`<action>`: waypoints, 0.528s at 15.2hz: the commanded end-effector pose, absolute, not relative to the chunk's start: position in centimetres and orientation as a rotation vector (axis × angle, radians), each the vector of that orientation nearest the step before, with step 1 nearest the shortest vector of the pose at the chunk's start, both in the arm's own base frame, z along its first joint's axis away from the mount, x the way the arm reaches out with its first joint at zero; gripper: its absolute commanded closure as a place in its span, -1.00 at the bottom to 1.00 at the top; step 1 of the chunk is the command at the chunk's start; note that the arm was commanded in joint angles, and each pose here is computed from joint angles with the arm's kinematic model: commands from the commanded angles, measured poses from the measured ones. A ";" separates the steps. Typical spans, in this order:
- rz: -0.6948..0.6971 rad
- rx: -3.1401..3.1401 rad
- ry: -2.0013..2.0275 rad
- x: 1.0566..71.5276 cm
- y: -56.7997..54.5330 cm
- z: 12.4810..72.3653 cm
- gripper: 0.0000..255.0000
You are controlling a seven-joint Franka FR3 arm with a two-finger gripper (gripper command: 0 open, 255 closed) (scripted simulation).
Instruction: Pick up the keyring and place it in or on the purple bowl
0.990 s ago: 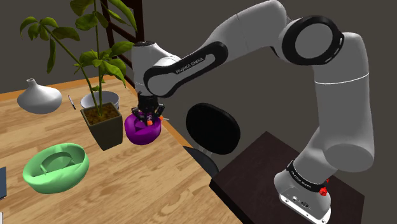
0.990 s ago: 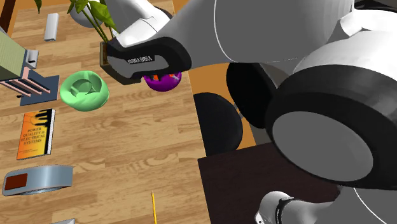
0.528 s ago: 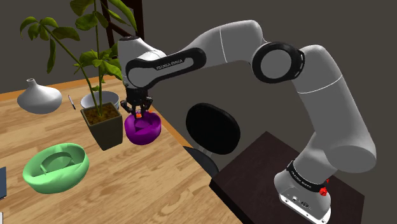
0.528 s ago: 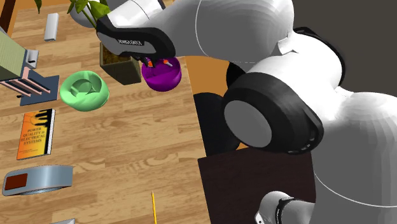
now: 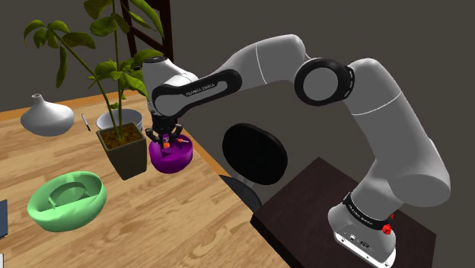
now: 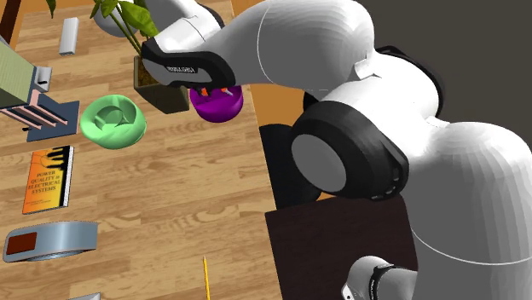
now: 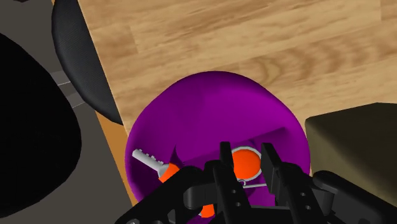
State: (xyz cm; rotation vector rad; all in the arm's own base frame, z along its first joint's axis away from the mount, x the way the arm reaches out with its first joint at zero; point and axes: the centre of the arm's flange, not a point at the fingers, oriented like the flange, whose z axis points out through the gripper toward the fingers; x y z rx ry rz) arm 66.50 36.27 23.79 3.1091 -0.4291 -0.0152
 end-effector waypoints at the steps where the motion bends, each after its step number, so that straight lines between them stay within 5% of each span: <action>1: -0.015 3.109 -0.429 66.5 36.3 22.8 1.00; 8: -0.015 3.109 -0.429 66.5 36.3 20.9 1.00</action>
